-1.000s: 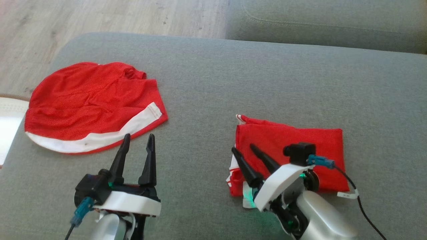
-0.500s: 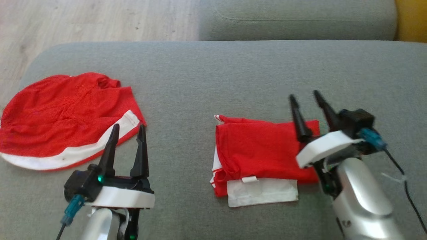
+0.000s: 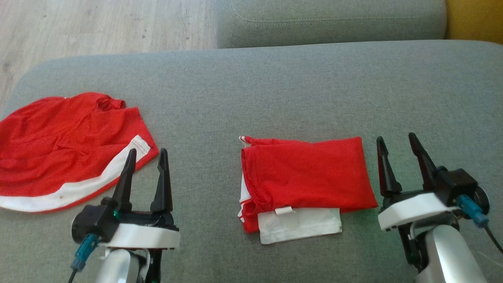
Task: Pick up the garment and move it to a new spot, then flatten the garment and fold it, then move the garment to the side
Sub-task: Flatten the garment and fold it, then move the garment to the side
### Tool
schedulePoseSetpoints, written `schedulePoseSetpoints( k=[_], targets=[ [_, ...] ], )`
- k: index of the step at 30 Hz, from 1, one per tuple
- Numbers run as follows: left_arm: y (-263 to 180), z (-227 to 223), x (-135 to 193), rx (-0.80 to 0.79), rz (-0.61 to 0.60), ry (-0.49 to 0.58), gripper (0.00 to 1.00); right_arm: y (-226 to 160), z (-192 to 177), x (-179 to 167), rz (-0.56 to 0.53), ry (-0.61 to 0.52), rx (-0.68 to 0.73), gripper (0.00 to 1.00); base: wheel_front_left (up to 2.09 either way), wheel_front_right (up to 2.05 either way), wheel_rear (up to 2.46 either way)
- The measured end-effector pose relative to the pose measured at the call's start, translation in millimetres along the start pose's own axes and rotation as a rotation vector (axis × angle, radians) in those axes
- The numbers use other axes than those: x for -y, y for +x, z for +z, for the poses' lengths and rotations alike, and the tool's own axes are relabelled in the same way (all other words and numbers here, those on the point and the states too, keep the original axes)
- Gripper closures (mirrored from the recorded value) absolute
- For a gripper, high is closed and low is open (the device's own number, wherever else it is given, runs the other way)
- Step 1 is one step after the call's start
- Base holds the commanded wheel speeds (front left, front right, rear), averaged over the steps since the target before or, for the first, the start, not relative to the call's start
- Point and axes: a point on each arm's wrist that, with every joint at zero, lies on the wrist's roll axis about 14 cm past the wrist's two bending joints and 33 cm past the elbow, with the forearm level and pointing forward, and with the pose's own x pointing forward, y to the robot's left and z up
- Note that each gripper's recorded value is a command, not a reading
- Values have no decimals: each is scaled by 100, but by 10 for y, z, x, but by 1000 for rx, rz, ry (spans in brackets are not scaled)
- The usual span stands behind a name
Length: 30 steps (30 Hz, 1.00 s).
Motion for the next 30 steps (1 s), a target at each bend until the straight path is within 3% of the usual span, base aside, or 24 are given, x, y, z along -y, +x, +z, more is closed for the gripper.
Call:
schedulePoseSetpoints(
  k=[18, 24, 30],
  targets=[
    [-63, -27, -37, -9, 13, 14, 0, -51, -8, 21, -13, 25, 6, 0, 0, 0, 0],
    [-36, -102, -8, -30, 4, 2, 0, -12, -225, -39, 7, 32, -84, 0, 0, 0, 0],
    [16, -162, -29, -46, 8, -4, 0, -47, -704, -104, 24, 47, -275, 0, 0, 0, 0]
  ],
)
